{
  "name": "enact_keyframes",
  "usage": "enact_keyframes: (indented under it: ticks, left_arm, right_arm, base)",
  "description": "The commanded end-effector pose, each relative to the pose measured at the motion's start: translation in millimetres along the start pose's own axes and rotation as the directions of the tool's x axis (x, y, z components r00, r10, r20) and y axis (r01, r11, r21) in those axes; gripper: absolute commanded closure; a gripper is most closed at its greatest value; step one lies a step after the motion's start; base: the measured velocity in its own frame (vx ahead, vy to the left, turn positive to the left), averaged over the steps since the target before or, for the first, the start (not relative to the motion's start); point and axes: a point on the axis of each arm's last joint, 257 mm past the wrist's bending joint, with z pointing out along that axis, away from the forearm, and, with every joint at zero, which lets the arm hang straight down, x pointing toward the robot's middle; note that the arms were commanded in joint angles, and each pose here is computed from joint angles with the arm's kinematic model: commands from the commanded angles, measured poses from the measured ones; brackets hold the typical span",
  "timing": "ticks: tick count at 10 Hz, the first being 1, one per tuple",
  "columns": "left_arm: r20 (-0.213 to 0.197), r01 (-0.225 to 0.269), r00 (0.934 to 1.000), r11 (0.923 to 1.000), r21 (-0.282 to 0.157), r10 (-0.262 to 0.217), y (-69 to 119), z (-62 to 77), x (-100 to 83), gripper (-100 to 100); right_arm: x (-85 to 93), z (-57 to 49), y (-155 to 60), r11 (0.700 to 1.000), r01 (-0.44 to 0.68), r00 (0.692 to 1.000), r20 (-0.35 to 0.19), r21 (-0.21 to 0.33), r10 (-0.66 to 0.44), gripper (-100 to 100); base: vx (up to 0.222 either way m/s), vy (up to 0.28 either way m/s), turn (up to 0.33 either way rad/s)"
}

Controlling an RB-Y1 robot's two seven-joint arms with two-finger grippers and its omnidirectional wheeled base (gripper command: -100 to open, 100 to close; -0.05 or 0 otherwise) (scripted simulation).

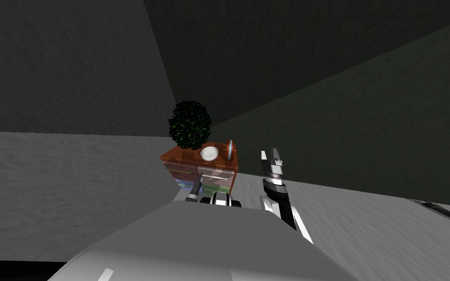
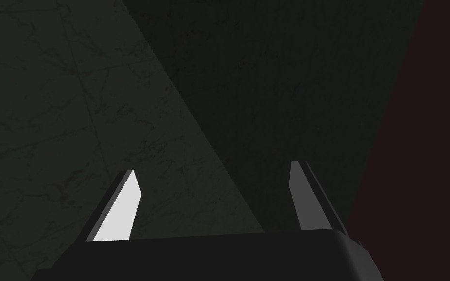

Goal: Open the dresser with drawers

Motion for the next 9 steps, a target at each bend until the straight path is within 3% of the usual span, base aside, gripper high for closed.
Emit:
enact_keyframes:
  ticks: [1, 4, 6, 7, 8, 9]
  left_arm:
    - [0.002, 0.000, 1.0000, 1.0000, 0.002, 0.000, 0.7, 16.5, 0.0, -100]
    - [-0.001, 0.000, 1.0000, 1.0000, 0.002, 0.000, 0.2, 32.1, 2.0, -100]
    - [-0.001, -0.001, 1.0000, 1.0000, 0.002, 0.001, -2.4, 58.3, 4.6, -100]
    - [0.000, -0.001, 1.0000, 0.9999, 0.015, 0.001, -7.1, 61.6, 4.2, -100]
    - [-0.001, -0.001, 1.0000, 1.0000, 0.002, 0.001, -2.4, 58.3, 4.6, -100]
    - [-0.001, -0.002, 1.0000, 1.0000, 0.004, 0.002, -5.4, 71.7, 5.8, -100]
  right_arm:
    - [0.0, 0.0, 0.0, 1.000, 0.000, 1.000, 0.000, 0.000, 0.000, 0]
    - [0.0, 0.0, 0.0, 1.000, 0.000, 1.000, 0.000, 0.000, 0.000, 0]
    - [0.0, 0.0, 0.0, 1.000, 0.000, 1.000, 0.000, 0.000, 0.000, 0]
    - [0.0, 0.0, 0.0, 1.000, 0.000, 1.000, 0.000, 0.000, 0.000, 0]
    - [0.0, 0.0, 0.0, 1.000, 0.000, 1.000, 0.000, 0.000, 0.000, 0]
    - [0.0, 0.0, 0.0, 1.000, 0.000, 1.000, 0.000, 0.000, 0.000, 0]
  base:
    - [-0.028, 0.004, 0.000]
    - [-0.041, 0.004, -0.002]
    - [-0.075, 0.016, -0.004]
    - [-0.071, 0.017, -0.001]
    - [-0.025, 0.003, -0.003]
    - [-0.039, 0.001, 0.003]
